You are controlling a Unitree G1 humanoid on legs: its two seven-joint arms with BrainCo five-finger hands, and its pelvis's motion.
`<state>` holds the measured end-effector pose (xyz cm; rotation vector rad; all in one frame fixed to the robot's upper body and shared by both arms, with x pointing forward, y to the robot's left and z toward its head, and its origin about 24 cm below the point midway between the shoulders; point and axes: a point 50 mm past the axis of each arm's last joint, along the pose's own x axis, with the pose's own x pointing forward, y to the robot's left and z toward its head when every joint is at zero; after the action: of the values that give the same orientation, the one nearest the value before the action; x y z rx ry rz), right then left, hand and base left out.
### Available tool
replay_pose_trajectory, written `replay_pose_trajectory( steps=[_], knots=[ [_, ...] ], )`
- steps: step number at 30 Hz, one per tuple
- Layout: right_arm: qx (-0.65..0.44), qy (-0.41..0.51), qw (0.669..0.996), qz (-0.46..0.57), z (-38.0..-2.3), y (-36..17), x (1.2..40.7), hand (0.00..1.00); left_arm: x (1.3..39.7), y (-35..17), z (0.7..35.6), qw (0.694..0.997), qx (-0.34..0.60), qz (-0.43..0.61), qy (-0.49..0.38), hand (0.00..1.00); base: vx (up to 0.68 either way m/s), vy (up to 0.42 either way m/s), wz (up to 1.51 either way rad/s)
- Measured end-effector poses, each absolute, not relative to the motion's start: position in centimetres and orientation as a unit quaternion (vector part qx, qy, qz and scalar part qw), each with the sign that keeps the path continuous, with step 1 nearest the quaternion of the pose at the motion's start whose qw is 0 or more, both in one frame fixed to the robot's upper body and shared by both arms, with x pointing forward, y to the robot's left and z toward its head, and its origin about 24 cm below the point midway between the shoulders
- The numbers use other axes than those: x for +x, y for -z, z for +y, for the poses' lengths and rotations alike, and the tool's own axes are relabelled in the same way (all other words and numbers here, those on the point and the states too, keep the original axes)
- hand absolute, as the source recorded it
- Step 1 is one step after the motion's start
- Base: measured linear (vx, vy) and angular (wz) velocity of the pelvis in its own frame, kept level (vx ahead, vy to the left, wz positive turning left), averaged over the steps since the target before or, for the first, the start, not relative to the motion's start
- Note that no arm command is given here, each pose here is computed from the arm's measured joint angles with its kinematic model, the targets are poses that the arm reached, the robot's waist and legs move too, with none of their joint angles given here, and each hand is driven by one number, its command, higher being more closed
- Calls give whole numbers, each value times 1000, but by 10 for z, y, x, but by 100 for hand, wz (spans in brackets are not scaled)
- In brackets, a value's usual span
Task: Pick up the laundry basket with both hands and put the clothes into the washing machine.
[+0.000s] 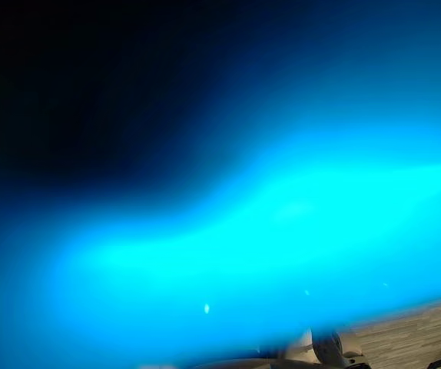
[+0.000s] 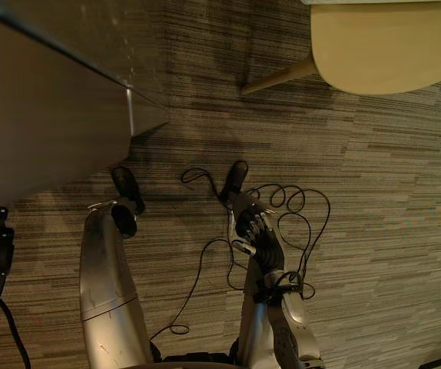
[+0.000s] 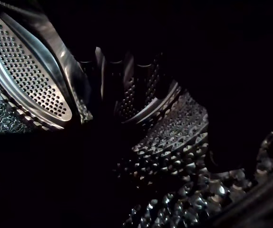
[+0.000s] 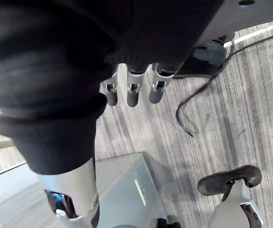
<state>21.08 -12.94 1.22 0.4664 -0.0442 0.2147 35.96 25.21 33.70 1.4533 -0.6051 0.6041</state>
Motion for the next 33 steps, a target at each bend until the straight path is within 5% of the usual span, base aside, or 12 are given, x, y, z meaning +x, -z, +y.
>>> replay_pose_trajectory(
  steps=[6,13,23,33],
  knots=[
    [234,-100,966,-34,-128,-14,211,0,352,-303,285,711,569,-228,-345,0,-66,-14,-7],
    [229,-80,969,-41,-133,-15,212,0,337,-267,296,676,596,-205,-382,0,-70,-25,2],
    [214,-65,974,-45,-138,-18,213,0,309,-255,272,694,538,-248,-409,0,-60,-26,0],
    [221,-39,974,-29,-140,-15,215,0,256,-196,260,755,421,-189,-466,0,-11,-43,7]
  ],
)
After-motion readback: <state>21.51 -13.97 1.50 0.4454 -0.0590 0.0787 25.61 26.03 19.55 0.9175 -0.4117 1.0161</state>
